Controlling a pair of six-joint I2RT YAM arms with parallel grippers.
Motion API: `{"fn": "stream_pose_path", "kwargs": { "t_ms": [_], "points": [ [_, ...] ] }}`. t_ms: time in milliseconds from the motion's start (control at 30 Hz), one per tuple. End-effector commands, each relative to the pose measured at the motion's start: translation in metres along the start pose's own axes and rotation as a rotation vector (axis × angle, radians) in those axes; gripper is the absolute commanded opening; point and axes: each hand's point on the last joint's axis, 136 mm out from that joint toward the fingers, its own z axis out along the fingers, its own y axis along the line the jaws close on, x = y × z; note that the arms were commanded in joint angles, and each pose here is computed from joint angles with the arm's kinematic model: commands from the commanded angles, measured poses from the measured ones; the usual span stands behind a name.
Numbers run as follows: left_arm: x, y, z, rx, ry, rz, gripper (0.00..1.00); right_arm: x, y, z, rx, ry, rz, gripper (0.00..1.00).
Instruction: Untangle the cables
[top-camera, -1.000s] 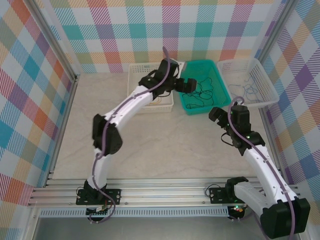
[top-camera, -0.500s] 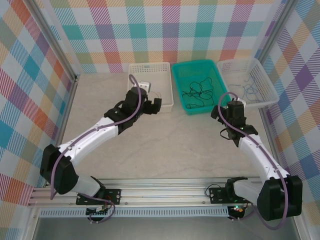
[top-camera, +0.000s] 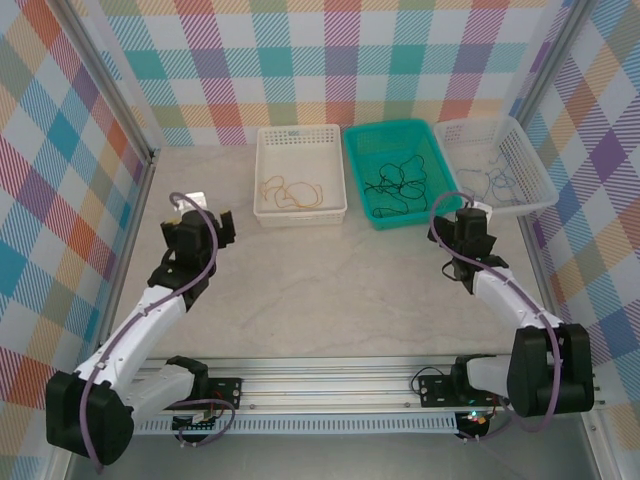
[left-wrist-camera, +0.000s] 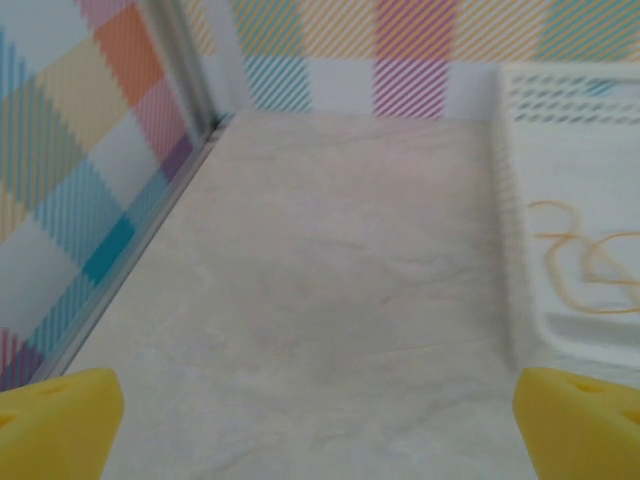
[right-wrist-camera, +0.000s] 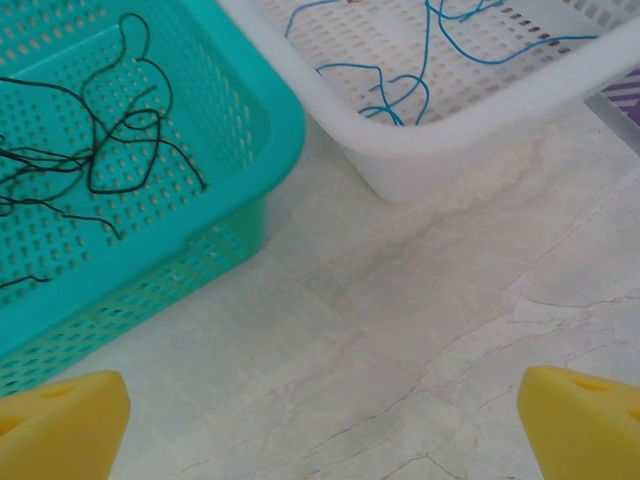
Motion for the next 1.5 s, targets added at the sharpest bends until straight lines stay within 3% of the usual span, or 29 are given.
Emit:
{"fn": "stream_pose_path", "kwargs": {
  "t_ms": [0, 100, 233, 500, 633, 733, 867, 933, 1067, 1200, 1333, 1467],
  "points": [
    [0.019, 0.027, 0.016, -0.074, -0.027, -0.111, 1.00, -0.010, -0.002, 0.008, 0.013, -0.073, -0.025, 1.00],
    [0.047, 0.038, 0.036, -0.080, -0.002, -0.178, 1.00, -0.003, -0.002, 0.019, 0.012, -0.054, -0.075, 1.00],
    [0.069, 0.028, 0.056, 0.007, -0.025, -0.153, 1.00, 0.005, 0.002, 0.025, -0.013, -0.047, -0.110, 1.00],
    [0.075, 0.005, 0.077, 0.132, 0.012, -0.090, 1.00, 0.010, 0.007, 0.031, -0.052, -0.067, -0.136, 1.00],
    [0.078, -0.010, 0.068, 0.248, -0.076, -0.179, 1.00, 0.012, 0.013, 0.035, -0.084, -0.075, -0.139, 1.00],
    [0.081, -0.007, 0.076, 0.213, -0.063, -0.165, 1.00, 0.012, 0.018, 0.037, -0.112, -0.081, -0.147, 1.00],
    [0.094, -0.032, 0.093, 0.287, -0.003, -0.106, 1.00, 0.013, 0.021, 0.039, -0.126, -0.076, -0.163, 1.00],
    [0.099, -0.040, 0.098, 0.300, -0.025, -0.081, 1.00, 0.011, 0.022, 0.038, -0.136, -0.088, -0.164, 1.00],
    [0.101, -0.039, 0.095, 0.281, -0.009, -0.067, 1.00, 0.008, 0.027, 0.036, -0.166, -0.123, -0.188, 1.00],
    [0.099, -0.020, 0.097, 0.092, -0.024, -0.077, 1.00, 0.005, 0.029, 0.030, -0.208, -0.251, -0.200, 1.00],
    [0.098, -0.019, 0.098, 0.089, -0.026, -0.080, 1.00, 0.022, 0.036, 0.022, -0.303, -0.335, -0.231, 1.00],
    [0.098, -0.020, 0.097, 0.093, -0.028, -0.078, 1.00, 0.021, 0.041, 0.043, -0.298, -0.204, -0.238, 1.00]
  ]
}}
